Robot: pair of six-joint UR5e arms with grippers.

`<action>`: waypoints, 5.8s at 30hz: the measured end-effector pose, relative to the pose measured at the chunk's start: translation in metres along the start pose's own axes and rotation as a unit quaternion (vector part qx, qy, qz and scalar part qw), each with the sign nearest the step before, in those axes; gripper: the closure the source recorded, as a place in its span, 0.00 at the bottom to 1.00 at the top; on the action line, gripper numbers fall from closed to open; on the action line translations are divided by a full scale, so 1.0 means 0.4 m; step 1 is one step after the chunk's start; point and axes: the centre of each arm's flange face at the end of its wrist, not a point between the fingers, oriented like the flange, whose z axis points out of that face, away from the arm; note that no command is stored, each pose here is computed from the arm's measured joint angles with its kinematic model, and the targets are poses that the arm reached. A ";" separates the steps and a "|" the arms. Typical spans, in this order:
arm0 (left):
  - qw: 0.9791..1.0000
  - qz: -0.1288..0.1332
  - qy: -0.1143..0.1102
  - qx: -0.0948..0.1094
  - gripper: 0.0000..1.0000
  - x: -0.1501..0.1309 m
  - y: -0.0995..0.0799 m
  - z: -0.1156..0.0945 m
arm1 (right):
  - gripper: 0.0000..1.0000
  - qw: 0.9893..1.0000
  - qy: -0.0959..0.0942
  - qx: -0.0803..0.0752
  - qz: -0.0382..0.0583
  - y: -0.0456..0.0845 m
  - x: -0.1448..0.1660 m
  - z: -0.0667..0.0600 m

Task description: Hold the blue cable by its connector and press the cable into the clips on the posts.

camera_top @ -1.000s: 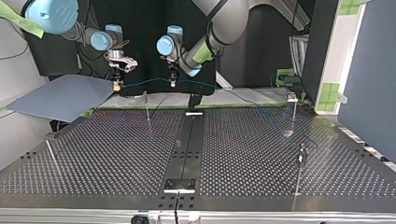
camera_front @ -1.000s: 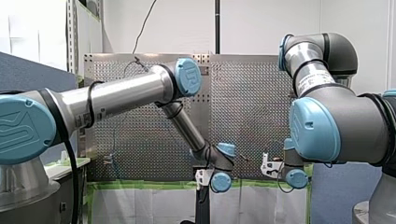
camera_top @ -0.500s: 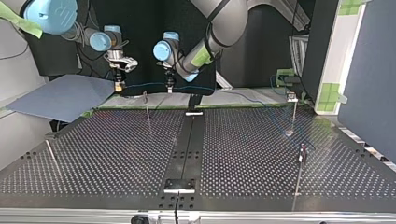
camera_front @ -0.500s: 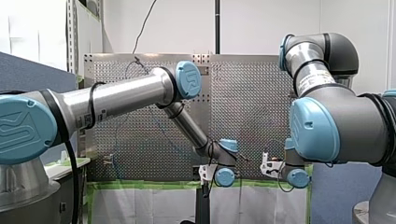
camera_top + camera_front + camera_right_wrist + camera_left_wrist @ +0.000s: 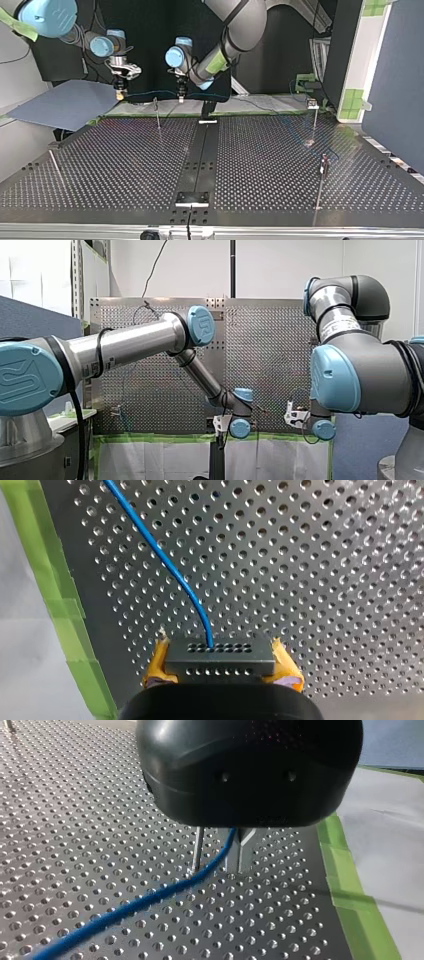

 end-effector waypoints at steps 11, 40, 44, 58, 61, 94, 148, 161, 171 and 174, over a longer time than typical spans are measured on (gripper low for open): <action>1.000 -0.003 -0.002 0.009 0.99 -0.013 0.012 0.031 | 1.00 1.000 0.010 -0.006 0.000 0.029 0.020 0.033; 1.000 -0.003 0.002 0.023 0.99 -0.042 -0.003 0.058 | 1.00 1.000 0.021 -0.013 -0.001 0.066 0.050 0.087; 1.000 0.000 0.006 0.024 0.99 -0.043 -0.005 0.056 | 1.00 1.000 0.019 -0.012 -0.002 0.066 0.050 0.088; 0.999 0.020 0.024 0.030 0.99 -0.033 -0.030 0.019 | 1.00 0.999 0.002 -0.035 -0.014 0.093 0.044 0.077; 0.999 0.023 0.028 0.028 0.99 -0.031 -0.032 0.013 | 1.00 0.999 0.000 -0.037 -0.017 0.103 0.046 0.076; 0.999 0.016 0.008 0.041 0.99 -0.101 -0.051 0.066 | 1.00 1.000 0.020 -0.023 0.002 0.145 0.075 0.106; 0.998 0.024 0.027 0.047 0.99 -0.207 0.016 0.214 | 1.00 0.996 0.084 0.039 0.013 0.097 0.197 0.282; 0.998 0.025 0.028 0.044 0.99 -0.204 0.018 0.211 | 1.00 0.995 0.085 0.042 0.014 0.091 0.201 0.290; 0.998 0.035 0.035 0.044 0.00 -0.173 0.029 0.194 | 1.00 0.996 0.083 0.043 0.014 0.084 0.196 0.289; 0.997 0.040 0.037 0.047 0.00 -0.166 0.028 0.188 | 1.00 0.996 0.082 0.043 0.013 0.083 0.196 0.289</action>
